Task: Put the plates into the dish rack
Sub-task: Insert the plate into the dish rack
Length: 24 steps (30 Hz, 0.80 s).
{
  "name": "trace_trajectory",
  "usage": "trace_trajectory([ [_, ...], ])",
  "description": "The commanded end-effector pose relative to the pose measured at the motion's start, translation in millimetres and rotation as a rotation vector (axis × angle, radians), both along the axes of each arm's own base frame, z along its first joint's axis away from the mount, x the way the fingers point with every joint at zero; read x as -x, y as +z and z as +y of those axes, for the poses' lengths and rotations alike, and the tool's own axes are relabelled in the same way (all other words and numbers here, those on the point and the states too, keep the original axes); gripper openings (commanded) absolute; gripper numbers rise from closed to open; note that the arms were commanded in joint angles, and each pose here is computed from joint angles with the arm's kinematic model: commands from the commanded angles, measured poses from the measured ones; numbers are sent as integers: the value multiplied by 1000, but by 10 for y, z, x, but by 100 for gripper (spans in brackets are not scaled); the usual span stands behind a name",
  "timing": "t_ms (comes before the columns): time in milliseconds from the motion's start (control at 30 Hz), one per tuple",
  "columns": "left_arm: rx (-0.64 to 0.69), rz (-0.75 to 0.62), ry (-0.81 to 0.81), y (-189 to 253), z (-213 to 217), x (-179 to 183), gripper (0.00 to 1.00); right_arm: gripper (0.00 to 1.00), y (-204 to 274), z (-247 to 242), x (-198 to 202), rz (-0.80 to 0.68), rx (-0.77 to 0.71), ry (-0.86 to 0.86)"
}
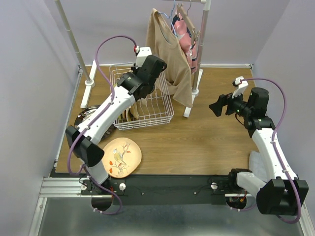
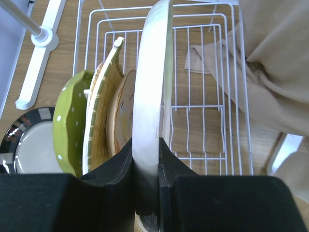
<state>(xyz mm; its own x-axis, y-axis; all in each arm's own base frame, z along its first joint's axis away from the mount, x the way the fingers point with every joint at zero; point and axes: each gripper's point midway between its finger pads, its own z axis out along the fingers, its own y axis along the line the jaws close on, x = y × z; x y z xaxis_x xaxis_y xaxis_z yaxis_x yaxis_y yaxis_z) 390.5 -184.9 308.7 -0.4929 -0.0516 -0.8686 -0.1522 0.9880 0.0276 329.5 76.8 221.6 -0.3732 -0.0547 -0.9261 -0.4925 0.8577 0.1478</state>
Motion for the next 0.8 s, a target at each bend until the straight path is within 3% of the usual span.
trace_trajectory([
  [0,-15,-120,196,293,230,-122,0,100,-8,-52,-41,-11,2,-45],
  [367,-58,-74,281,-67,314,-93,0,100,-11,-58,-47,-9,0,-51],
  [767,-25,-27,218,-337,169,-103,0,100,2,-68,-46,-16,5,-55],
])
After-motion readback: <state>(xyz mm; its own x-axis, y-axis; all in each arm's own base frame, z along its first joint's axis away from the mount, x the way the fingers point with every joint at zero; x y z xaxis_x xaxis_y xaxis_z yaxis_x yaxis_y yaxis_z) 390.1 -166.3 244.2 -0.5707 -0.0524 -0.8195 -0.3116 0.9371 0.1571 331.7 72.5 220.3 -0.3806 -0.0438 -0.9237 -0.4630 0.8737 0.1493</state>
